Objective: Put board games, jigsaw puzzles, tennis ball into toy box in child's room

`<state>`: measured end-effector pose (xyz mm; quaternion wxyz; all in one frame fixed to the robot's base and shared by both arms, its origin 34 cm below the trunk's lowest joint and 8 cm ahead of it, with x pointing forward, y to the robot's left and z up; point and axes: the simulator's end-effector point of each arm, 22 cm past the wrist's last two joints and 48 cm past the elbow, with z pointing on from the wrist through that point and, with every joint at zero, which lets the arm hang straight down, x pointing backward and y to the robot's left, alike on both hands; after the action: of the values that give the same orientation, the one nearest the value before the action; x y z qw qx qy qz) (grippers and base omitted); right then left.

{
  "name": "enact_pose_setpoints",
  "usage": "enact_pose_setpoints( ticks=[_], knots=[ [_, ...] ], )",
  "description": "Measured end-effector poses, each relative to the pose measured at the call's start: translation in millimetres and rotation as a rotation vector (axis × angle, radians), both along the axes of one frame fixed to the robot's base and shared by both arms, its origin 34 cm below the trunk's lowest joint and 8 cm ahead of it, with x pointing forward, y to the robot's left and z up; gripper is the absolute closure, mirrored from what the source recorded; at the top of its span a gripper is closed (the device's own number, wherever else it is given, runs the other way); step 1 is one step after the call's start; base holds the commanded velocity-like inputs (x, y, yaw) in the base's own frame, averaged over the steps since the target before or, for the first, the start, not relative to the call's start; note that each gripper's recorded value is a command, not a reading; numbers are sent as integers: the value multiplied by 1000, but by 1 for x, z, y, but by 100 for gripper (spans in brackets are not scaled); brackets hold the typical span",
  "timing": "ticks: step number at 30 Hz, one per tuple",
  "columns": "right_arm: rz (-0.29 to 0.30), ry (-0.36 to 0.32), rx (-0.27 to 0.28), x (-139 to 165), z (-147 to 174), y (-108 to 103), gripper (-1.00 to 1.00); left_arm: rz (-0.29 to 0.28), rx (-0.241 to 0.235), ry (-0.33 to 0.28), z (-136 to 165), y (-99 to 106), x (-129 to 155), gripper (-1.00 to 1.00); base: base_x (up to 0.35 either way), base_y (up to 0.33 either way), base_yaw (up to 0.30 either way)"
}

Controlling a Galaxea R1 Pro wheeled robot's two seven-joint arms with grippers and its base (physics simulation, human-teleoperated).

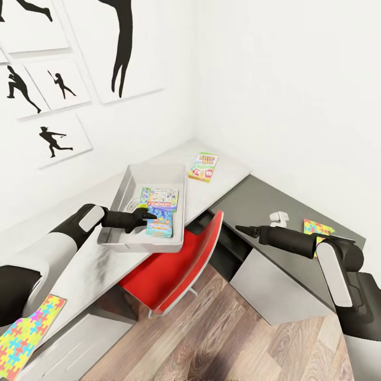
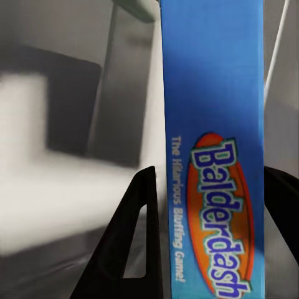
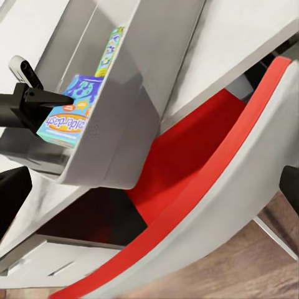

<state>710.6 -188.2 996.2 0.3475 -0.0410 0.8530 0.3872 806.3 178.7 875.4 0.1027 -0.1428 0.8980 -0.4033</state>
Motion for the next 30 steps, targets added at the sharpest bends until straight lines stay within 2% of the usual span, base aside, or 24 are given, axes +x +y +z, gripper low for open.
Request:
enact_pose_setpoints(
  ticks=[21,22,30],
  knots=[
    [-5,7,0,0,-4,-2,-100,2,1,7,-5,1,-1,100,0,0,0],
    [-5,8,0,0,-4,-2,-100,2,1,7,-5,1,-1,-100,0,0,0],
    [-4,11,2,-2,-6,-2,-100,2,2,7,-5,1,-1,-100,0,0,0]
  ],
)
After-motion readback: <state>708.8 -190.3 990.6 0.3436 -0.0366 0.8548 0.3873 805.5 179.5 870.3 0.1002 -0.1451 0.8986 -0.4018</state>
